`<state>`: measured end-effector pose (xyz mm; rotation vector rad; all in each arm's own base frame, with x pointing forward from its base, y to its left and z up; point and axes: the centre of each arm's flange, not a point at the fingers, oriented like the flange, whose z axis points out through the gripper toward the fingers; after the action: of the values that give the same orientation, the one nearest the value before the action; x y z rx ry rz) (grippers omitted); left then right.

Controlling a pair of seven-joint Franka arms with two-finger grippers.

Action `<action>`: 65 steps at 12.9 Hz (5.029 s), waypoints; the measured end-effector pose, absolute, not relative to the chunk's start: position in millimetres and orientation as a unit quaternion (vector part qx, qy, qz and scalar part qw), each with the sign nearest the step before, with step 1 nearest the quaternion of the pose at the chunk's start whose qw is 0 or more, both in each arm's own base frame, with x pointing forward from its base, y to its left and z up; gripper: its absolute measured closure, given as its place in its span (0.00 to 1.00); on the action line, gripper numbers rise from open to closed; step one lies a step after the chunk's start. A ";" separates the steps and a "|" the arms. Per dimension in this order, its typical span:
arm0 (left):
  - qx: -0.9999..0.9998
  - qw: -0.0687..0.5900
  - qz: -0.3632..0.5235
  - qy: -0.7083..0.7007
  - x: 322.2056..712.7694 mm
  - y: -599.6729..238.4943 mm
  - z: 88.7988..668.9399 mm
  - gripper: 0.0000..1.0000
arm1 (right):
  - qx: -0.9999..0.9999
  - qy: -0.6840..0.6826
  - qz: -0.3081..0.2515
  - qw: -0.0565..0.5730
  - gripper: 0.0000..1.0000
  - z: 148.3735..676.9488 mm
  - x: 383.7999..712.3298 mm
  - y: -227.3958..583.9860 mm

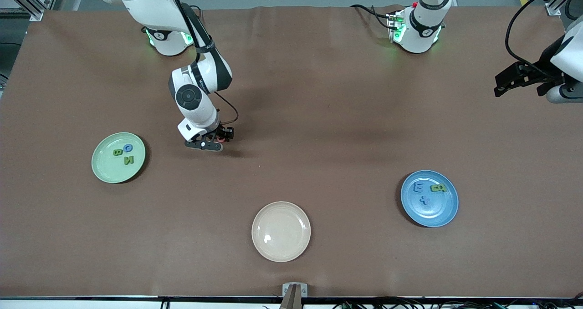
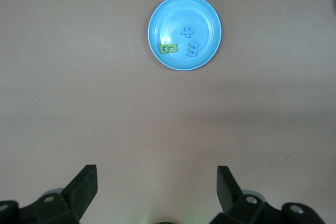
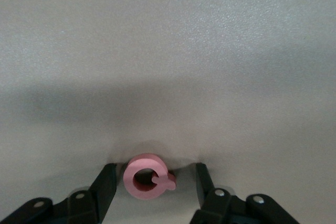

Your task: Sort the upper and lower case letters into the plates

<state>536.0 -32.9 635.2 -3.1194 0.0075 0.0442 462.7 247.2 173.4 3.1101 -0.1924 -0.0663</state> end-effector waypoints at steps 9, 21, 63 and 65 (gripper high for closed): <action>-1.000 0.011 0.021 0.004 537.2 -34.1 628.5 0.00 | 0.998 -0.063 -0.019 0.009 0.58 176.5 463.1 249.3; -1.000 0.011 0.023 0.009 536.9 -40.2 626.0 0.00 | 0.995 -0.027 -0.095 0.005 0.58 324.2 519.5 146.1; -1.000 0.011 0.022 0.009 537.0 -41.6 626.7 0.00 | 0.994 0.084 -0.068 -0.025 0.00 596.9 561.3 52.7; -1.000 0.011 0.021 0.009 537.0 -41.7 626.9 0.00 | 0.995 0.068 -0.065 -0.022 0.00 618.8 557.5 56.4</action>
<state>537.0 -41.7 626.9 -3.1180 0.0294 0.0669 557.5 56.4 618.8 3.1718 0.2160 -0.2081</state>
